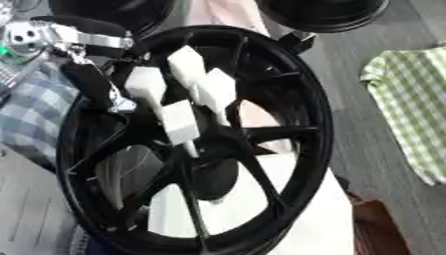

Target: Pull the pin out of the wheel hub.

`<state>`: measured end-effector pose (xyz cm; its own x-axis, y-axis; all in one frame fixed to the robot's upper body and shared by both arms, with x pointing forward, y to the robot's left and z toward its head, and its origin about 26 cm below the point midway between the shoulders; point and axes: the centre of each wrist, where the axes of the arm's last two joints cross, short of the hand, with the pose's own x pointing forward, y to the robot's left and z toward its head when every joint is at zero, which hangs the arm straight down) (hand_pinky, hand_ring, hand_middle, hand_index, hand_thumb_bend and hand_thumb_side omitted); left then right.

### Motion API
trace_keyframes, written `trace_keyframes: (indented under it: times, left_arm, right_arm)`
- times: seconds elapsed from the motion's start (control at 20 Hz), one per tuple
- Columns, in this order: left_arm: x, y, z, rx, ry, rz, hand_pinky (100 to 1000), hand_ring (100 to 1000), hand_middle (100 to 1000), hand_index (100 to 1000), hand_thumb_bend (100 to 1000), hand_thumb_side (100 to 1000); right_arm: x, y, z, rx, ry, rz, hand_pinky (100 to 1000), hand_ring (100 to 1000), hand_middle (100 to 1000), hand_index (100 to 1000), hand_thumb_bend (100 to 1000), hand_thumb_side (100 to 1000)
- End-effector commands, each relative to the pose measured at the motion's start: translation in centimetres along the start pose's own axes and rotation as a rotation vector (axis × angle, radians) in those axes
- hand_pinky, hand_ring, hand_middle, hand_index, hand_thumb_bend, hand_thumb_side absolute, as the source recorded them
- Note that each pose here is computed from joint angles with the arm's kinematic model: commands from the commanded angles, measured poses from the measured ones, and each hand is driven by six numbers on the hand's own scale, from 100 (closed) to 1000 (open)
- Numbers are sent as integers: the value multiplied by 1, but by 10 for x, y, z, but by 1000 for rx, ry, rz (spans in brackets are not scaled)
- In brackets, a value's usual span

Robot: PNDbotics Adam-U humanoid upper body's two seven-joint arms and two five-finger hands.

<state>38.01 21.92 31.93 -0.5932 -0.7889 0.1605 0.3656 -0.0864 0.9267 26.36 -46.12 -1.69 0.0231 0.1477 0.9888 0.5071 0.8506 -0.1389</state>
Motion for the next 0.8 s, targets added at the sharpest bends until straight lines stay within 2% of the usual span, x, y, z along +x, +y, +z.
trace_keyframes:
  times: [0.05,0.25,0.4,0.6,0.8]
  left_arm:
    - [-4,17,26,105,11,-23,621,465,239,422,108,206]
    - [-11,24,53,254,6,-24,620,451,209,396,100,199]
    - [-26,27,78,375,40,34,622,439,194,394,100,196]
    - [-70,17,120,606,165,192,626,420,174,391,100,221]
    - [-123,-12,149,755,302,364,637,418,170,398,100,262]
  right_arm:
    - [10,-11,-5,-11,-28,20,462,636,503,654,294,408]
    - [8,-13,-4,-18,-23,23,462,636,503,654,295,408]
    - [8,-15,-4,-24,-21,23,462,636,503,654,298,406]
    - [7,-17,-4,-35,-18,18,462,636,503,654,300,405]
    - [3,-21,-1,-55,-5,14,462,636,503,653,302,403]
